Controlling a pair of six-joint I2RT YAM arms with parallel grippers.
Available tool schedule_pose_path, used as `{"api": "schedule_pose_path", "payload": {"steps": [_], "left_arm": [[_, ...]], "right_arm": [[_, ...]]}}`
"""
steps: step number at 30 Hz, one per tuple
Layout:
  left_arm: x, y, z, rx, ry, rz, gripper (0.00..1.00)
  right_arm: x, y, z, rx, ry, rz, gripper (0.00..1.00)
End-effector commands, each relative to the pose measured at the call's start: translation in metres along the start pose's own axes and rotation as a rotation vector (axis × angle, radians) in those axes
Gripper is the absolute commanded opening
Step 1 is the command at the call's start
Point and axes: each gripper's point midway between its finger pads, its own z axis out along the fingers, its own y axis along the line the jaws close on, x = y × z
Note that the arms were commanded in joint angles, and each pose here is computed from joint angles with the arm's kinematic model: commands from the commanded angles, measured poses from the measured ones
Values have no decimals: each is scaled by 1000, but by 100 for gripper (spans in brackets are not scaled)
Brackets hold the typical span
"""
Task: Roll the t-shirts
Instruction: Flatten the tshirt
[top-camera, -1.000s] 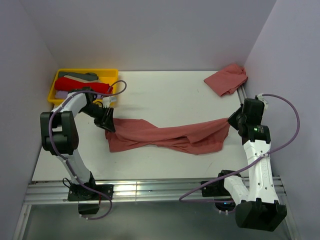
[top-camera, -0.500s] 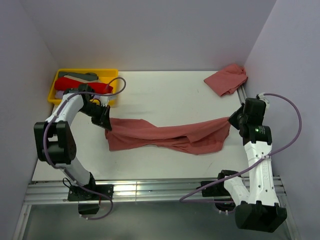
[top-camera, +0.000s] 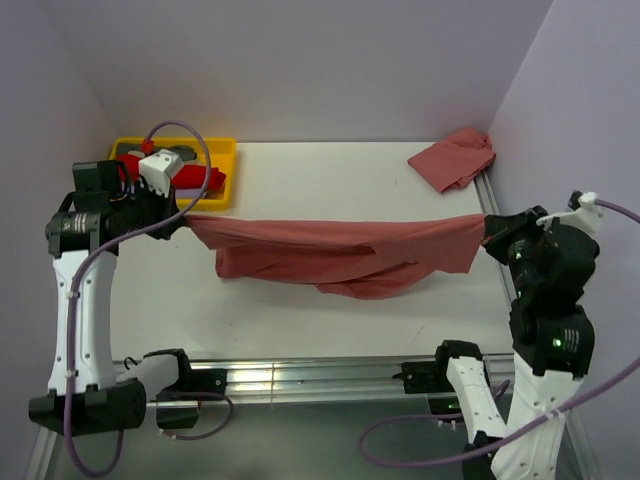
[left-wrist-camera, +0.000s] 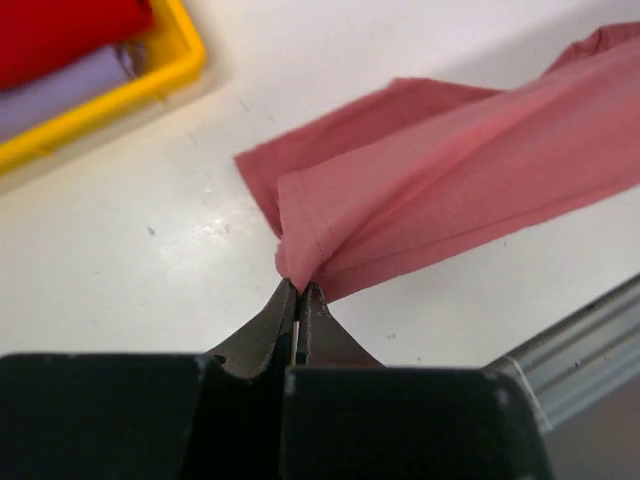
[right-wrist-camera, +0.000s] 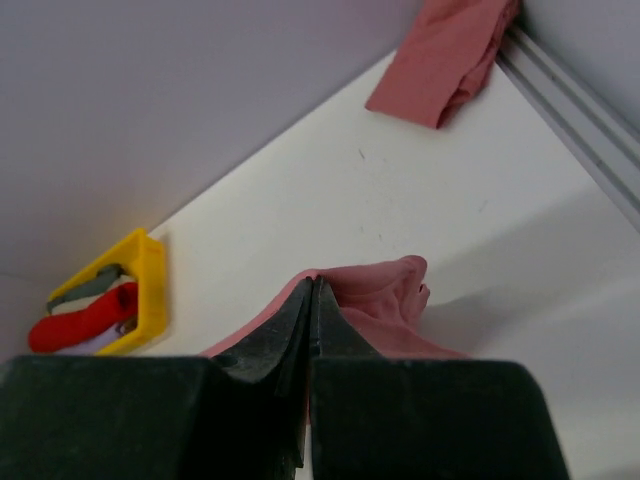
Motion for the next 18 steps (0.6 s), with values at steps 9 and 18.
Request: {"api": "schedule_pose_path", "payload": {"steps": [9, 18], "left_arm": [[-82, -6, -66, -130, -291, 32, 0], [-176, 45, 33, 72, -267, -72, 0]], "right_arm": [[-57, 35, -54, -95, -154, -7, 0], [-47, 69, 93, -196, 22, 42, 0]]}}
